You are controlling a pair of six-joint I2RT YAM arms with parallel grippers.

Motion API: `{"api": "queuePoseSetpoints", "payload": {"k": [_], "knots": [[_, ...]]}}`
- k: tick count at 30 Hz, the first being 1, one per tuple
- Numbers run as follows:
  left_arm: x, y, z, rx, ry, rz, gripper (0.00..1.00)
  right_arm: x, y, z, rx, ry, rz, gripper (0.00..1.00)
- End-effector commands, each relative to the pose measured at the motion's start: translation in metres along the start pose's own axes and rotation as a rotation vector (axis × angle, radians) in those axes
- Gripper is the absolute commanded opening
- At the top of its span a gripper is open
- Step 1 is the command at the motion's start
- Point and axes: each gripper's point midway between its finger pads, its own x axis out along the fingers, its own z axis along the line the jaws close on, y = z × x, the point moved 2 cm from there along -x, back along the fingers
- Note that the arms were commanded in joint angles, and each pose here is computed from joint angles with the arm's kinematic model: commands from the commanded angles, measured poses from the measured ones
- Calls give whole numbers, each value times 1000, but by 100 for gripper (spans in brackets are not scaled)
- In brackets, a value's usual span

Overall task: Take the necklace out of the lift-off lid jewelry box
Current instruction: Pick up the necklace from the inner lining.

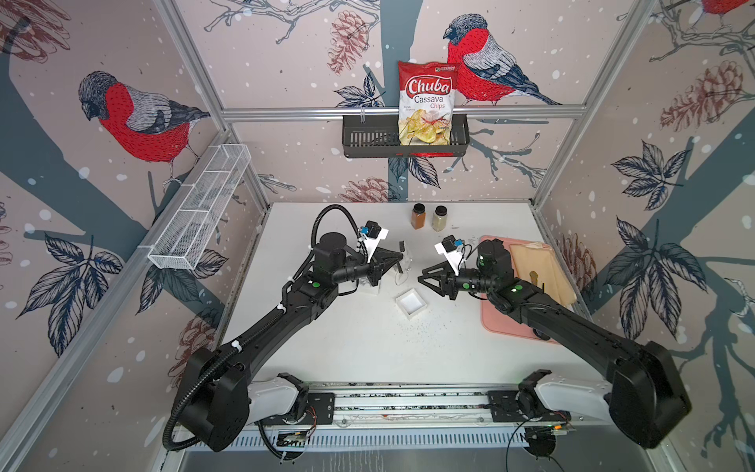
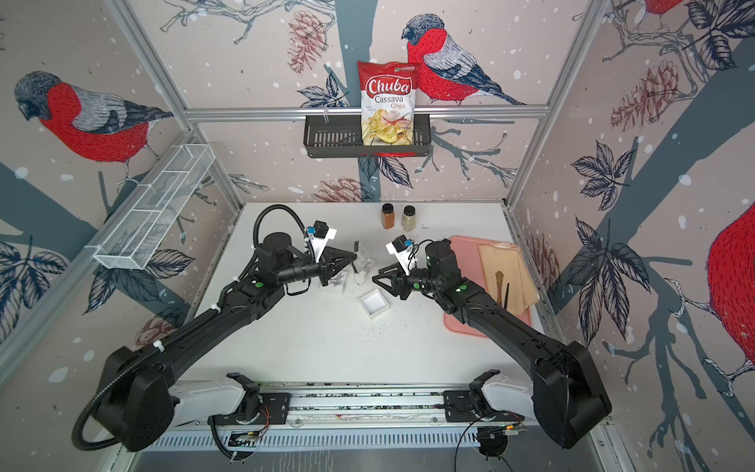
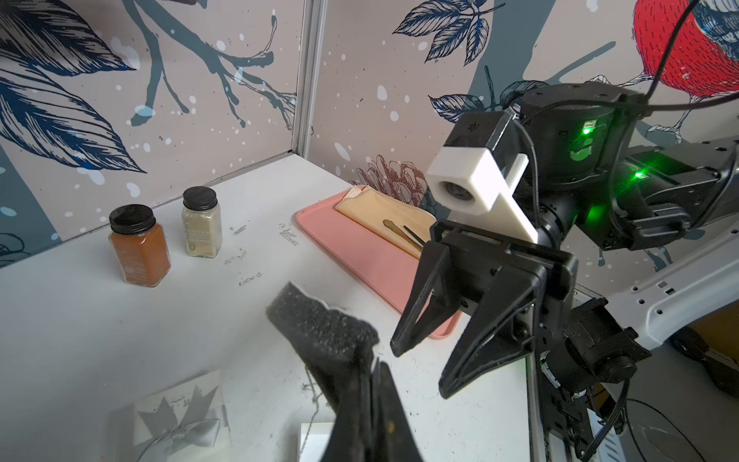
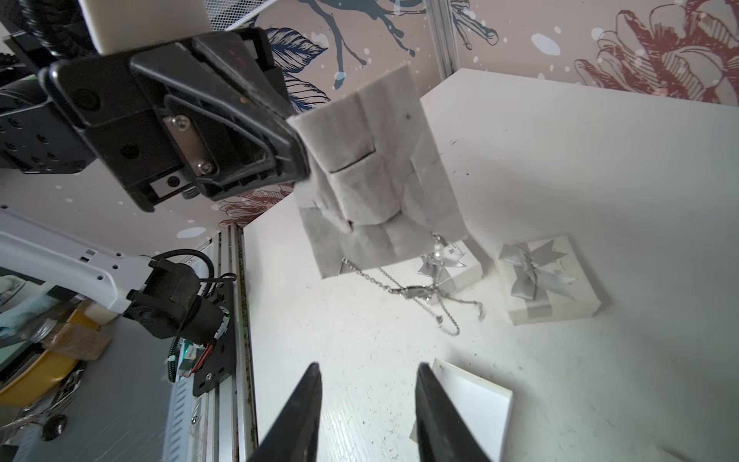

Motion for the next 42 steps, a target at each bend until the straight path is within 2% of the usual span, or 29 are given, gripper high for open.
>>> {"api": "queuePoseSetpoints", "payload": {"k": [1, 5, 9, 16, 26, 30, 34, 42], "knots": [[-4, -6, -10, 40, 46, -4, 0, -1, -9, 15, -51, -116, -33, 39], [-8, -10, -19, 60, 87, -13, 0, -2, -14, 20, -82, -162, -44, 39], [-12, -15, -28, 78, 122, -27, 0, 7, -11, 7, -61, -152, -26, 38], [-16, -19, -34, 91, 139, -39, 0, 8, -16, 3, -79, -164, -29, 38], [-17, -19, -32, 86, 141, -50, 0, 9, -14, 16, -96, -299, -14, 35], [-18, -19, -33, 81, 155, -55, 0, 11, -12, 13, -96, -294, -10, 35], [-19, -20, -35, 79, 174, -61, 0, 14, -13, 8, -96, -274, -9, 41], [-20, -21, -38, 79, 194, -65, 0, 15, -14, 2, -105, -256, -15, 43]]}}
